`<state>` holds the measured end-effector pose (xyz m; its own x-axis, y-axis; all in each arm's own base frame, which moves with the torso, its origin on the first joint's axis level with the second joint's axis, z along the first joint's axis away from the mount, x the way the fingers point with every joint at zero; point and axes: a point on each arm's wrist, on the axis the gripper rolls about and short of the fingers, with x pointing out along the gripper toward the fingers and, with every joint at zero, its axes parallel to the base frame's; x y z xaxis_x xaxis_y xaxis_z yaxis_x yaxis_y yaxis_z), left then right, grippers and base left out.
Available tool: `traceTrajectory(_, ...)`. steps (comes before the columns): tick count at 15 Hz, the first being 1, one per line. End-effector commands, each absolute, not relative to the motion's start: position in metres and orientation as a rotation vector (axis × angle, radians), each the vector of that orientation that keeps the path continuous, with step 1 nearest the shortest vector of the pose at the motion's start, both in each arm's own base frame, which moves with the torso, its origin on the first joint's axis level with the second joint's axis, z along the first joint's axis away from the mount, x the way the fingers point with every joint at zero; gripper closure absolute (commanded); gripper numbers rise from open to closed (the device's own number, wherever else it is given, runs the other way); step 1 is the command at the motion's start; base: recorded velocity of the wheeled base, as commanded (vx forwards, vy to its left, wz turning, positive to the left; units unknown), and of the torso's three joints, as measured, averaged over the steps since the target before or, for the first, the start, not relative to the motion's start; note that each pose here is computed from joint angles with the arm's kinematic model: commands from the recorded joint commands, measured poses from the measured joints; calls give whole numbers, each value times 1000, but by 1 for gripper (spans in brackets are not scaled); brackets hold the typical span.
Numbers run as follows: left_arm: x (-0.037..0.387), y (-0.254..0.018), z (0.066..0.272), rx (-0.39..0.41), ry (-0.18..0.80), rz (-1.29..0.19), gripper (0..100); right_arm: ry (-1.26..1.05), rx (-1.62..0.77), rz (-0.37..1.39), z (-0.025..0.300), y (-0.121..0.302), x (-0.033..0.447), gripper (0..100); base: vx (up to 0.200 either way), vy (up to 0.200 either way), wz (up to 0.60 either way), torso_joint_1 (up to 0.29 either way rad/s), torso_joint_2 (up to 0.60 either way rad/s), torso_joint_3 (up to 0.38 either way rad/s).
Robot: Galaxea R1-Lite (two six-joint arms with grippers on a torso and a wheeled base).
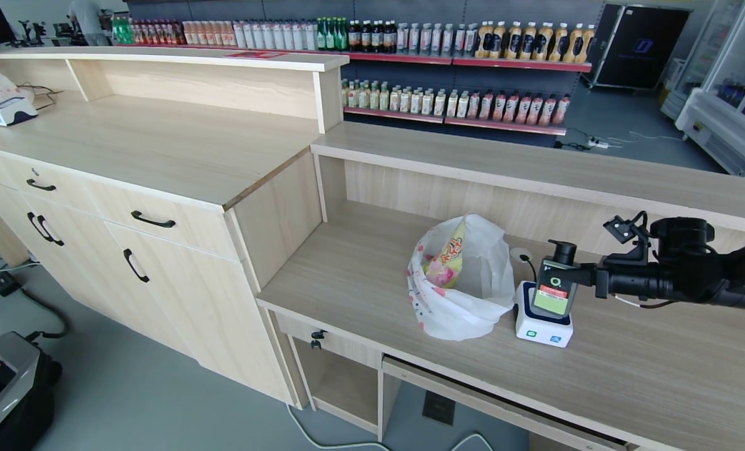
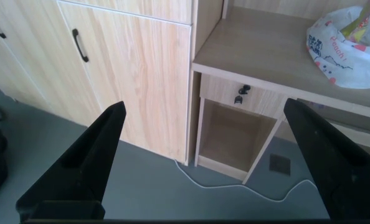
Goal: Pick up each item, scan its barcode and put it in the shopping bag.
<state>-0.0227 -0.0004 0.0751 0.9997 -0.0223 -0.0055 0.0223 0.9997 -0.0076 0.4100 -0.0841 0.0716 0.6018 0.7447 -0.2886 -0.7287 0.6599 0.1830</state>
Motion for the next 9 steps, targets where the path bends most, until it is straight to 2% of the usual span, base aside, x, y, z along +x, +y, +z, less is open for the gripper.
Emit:
traceTrajectory(1, -23, 0, 75, -8, 6, -23, 0, 364, 51, 853, 68, -84, 409, 100, 0, 0, 0, 0, 0, 0)
traceTrajectory(9, -23, 0, 75, -8, 6, -23, 0, 378, 42, 822, 60, -86, 416, 100, 0, 0, 0, 0, 0, 0)
